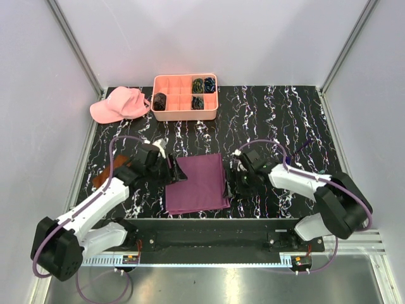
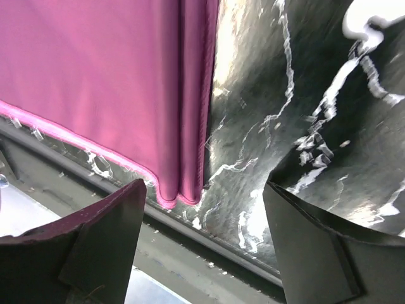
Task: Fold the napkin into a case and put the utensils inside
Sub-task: Smooth out the lower triangle-folded napkin at the center of the board.
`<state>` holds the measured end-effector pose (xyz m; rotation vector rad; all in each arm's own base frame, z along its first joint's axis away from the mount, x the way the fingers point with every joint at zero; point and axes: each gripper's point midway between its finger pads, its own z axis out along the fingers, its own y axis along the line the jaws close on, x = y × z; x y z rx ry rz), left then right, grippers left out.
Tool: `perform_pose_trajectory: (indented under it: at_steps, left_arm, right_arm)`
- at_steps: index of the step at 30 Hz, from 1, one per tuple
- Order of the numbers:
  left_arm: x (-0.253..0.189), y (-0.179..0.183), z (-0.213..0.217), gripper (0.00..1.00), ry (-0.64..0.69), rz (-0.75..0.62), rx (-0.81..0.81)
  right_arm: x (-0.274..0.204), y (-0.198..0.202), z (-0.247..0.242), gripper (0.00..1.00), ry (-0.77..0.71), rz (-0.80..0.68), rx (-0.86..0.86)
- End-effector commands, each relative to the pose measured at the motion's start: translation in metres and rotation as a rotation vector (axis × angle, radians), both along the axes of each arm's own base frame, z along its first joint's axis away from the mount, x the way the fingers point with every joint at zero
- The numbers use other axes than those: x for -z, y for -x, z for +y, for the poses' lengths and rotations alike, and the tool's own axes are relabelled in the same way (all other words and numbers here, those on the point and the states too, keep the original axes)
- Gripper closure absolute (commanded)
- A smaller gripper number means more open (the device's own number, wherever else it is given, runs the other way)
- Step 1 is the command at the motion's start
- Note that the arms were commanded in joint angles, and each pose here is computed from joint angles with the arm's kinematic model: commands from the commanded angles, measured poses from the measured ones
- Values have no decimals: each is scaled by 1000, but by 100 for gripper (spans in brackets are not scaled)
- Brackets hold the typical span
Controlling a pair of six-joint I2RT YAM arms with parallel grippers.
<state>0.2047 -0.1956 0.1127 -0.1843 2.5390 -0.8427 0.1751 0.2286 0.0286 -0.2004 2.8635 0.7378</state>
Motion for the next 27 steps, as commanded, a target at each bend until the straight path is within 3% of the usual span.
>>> perform_pose_trajectory:
  at_steps: [1,5,7,16,17,19,24,25,26,27]
  left_arm:
    - [5,9,8,37,28,31,14]
    - [7,6,16,34,68,53,-25]
    - [5,4,19,34,77,45,-33]
    - [-11,-20,39,32,77,4,-72]
    - [-13,-23,42,32,80,-1,-75]
    - [-16,-30,47,32,87,-4,-85]
    - [-20,-36,55,32,99,-16,-83]
    - [-19,-37,58,32,100,-15,-93]
    - [-20,-37,58,32,108,-15,-87]
    - [-21,-36,59,32,110,-19,-90]
  right_arm:
    - [-6,7,19,17,-112,-2,-8]
    - [5,15,25,22,-124,40,-26]
    - [12,15,21,31,-94,43,-12]
    - [31,14,-16,77,84,8,83]
    - [32,13,-19,91,99,13,125]
    - [34,12,-27,100,138,12,161]
    - [32,15,-28,100,136,33,206]
    - [31,14,-30,96,145,28,215]
    - [29,13,-32,74,153,22,229]
    - [19,10,-32,67,148,-8,226]
